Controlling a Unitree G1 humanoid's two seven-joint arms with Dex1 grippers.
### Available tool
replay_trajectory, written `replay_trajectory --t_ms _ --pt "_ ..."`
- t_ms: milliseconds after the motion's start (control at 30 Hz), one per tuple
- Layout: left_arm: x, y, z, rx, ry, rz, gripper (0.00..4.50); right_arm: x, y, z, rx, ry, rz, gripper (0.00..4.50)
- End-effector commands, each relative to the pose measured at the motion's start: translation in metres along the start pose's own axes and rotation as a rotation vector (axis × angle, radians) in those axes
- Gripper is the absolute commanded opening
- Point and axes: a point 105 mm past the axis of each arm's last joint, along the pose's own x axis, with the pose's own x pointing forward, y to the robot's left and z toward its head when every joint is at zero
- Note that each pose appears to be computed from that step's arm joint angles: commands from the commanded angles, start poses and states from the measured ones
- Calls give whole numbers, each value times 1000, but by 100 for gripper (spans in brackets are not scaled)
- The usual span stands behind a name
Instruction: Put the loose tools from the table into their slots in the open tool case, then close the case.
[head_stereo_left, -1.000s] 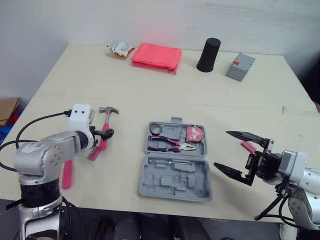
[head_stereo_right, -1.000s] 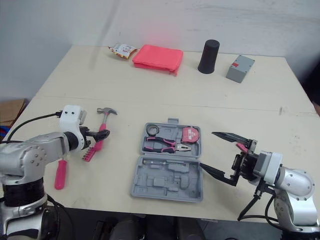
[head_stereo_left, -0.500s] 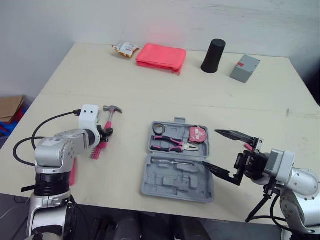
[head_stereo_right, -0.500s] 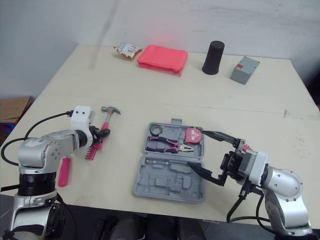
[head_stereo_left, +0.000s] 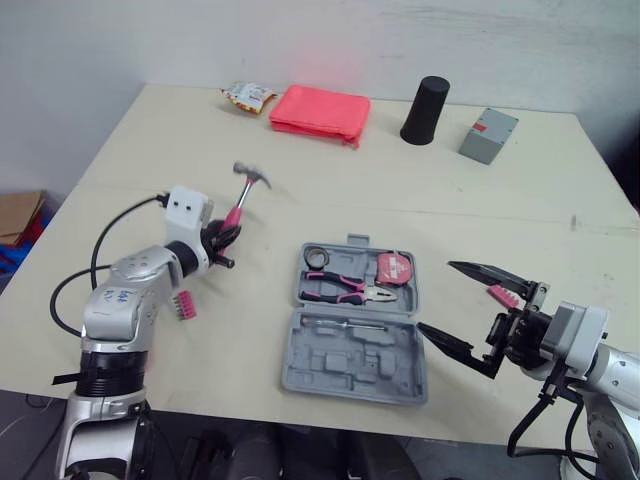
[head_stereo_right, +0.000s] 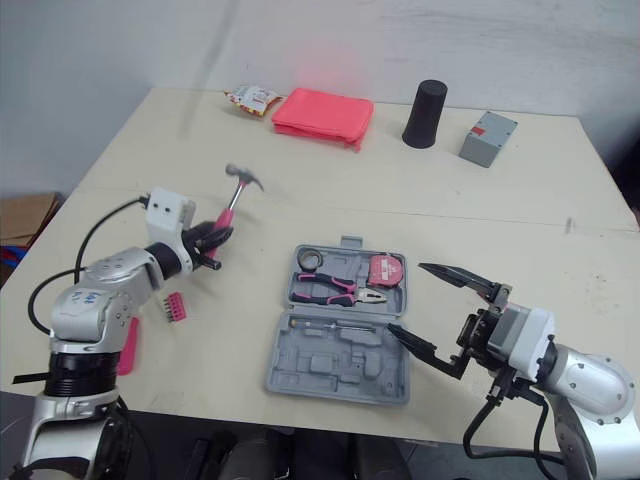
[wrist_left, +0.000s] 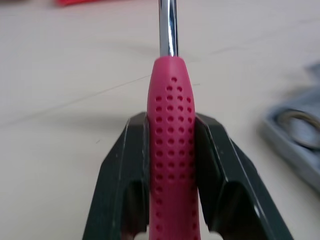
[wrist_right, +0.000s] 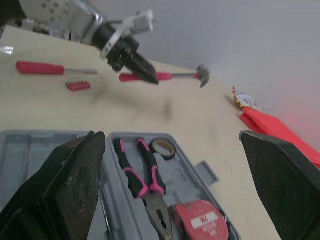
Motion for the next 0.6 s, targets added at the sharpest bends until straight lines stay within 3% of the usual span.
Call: replay_trajectory --t_ms 33,233,433,600 --pt "-18 -62 36 258 -132 -463 56 -11 -3 8 -37 13 24 450" --pt "-38 -123 27 422 7 -900 56 -33 12 6 5 110 92 450" --pt "-25 -157 9 453 213 -999 56 -36 18 11 27 129 79 450" --pt "-8 -167 -1 431 344 -943 56 -33 23 14 42 129 77 450"
